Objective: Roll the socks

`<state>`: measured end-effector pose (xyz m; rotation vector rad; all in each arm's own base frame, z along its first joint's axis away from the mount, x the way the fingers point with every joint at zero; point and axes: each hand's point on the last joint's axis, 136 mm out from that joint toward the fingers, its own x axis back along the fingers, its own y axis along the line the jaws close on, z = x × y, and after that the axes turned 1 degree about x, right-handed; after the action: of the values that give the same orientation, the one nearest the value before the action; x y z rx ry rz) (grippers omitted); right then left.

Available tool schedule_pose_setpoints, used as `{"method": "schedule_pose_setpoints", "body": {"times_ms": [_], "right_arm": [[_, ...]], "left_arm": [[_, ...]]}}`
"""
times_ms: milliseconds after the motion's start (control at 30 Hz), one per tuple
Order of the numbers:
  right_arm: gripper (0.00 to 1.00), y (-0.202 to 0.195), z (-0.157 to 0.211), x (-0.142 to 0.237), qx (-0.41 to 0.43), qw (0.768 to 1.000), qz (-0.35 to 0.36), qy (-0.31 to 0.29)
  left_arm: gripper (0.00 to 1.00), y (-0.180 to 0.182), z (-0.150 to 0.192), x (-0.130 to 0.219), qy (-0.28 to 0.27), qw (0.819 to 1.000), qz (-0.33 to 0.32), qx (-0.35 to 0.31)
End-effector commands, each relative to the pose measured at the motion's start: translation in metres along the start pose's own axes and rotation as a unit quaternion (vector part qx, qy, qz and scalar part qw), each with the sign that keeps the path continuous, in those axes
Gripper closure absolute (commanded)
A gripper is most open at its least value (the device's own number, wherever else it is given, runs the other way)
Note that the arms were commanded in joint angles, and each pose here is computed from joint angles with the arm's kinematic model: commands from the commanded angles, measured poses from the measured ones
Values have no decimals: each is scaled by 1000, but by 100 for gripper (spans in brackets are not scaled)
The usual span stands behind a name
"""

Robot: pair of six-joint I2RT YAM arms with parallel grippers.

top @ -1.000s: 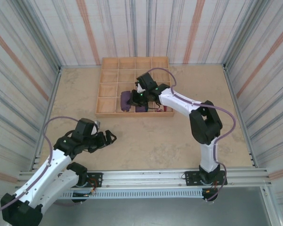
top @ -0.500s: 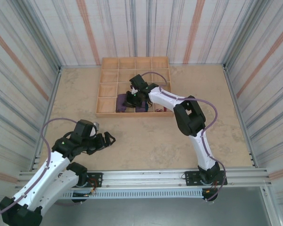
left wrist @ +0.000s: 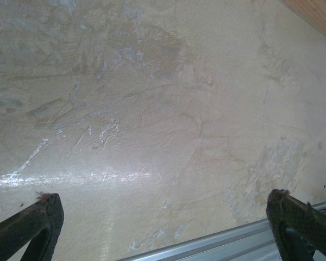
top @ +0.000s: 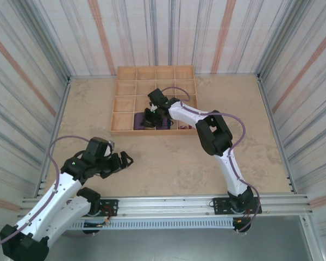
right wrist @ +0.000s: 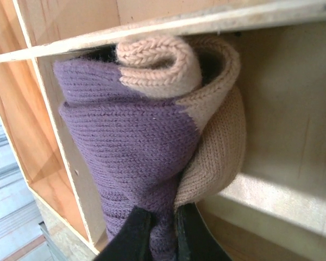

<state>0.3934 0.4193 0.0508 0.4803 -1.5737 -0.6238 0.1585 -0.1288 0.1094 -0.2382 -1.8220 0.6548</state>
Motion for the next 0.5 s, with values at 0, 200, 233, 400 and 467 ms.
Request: {"method": "schedule_pose_setpoints", "body": {"times_ms": [0, 200, 233, 400, 467], "right_arm": [[72, -12, 19, -7, -8, 999, 29, 28], [40, 5, 6, 26, 51, 998, 42, -22], [37, 9, 4, 32, 61, 997, 42, -30], [19, 34, -1, 71, 125, 988, 39, -77], [5, 47, 1, 92, 161, 981, 36, -103]], "left_arm": [[1, -3, -6, 5, -10, 1000, -4, -5], [1, -5, -25, 11, -42, 998, -26, -38], [1, -6, -30, 13, -50, 997, -31, -44], [1, -17, -54, 19, -69, 994, -47, -72], [1, -18, -66, 17, -78, 992, -49, -82]]}}
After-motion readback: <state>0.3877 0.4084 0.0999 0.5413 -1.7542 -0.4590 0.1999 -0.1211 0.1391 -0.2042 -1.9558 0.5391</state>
